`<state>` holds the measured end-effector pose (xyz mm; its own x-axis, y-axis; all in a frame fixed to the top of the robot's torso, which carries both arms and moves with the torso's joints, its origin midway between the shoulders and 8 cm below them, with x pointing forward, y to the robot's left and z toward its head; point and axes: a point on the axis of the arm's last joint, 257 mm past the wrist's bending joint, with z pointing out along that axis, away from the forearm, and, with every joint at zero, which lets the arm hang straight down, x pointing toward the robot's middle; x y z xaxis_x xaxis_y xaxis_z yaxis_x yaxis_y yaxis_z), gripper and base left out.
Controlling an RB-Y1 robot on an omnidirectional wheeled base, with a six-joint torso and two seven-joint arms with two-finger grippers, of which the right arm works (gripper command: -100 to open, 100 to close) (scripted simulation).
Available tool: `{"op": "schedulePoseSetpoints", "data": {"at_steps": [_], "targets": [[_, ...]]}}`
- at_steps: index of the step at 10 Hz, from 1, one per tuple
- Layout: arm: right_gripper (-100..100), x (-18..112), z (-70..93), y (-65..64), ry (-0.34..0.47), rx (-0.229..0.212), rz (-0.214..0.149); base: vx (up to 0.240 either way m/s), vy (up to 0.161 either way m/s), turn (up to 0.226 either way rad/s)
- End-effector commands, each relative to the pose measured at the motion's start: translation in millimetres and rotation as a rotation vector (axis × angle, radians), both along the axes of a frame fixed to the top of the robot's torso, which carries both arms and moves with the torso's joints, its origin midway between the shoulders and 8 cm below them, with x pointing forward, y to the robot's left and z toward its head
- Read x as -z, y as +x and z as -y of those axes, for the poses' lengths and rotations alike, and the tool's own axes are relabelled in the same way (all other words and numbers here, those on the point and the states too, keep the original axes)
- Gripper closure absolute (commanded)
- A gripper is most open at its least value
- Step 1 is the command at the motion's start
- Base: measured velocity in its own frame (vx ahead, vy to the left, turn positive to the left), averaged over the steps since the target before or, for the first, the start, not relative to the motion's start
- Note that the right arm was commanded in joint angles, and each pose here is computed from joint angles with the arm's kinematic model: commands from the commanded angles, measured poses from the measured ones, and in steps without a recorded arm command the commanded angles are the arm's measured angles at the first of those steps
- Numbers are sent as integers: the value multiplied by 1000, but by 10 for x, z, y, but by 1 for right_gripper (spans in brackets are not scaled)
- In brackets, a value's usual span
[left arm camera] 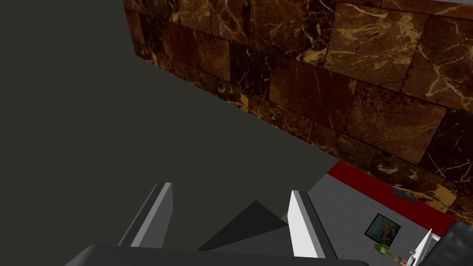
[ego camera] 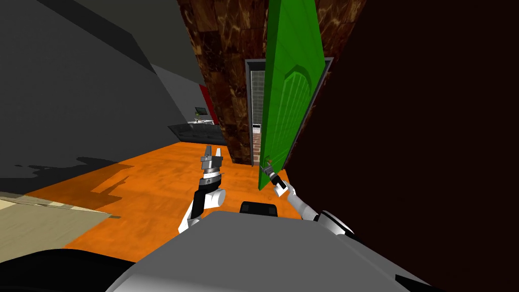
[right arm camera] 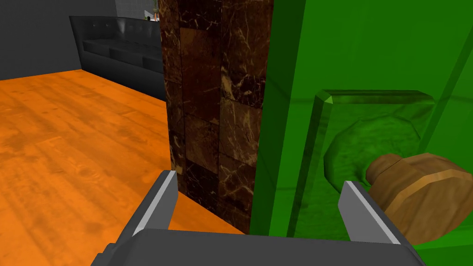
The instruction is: Pull the door open
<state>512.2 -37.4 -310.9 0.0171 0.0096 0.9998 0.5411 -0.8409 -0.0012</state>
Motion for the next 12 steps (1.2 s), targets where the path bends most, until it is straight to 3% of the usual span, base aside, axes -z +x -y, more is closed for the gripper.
{"op": "schedulePoseSetpoints", "data": {"at_steps": [1, 6, 12], "targets": [[-100, -1, 285, 122, -6, 38, 5, -16, -42, 249], [-100, -35, 694, 273, -1, 92, 9, 30, -128, 240], [-100, -51, 787, 307, 2, 104, 11, -6, -24, 58]]}}
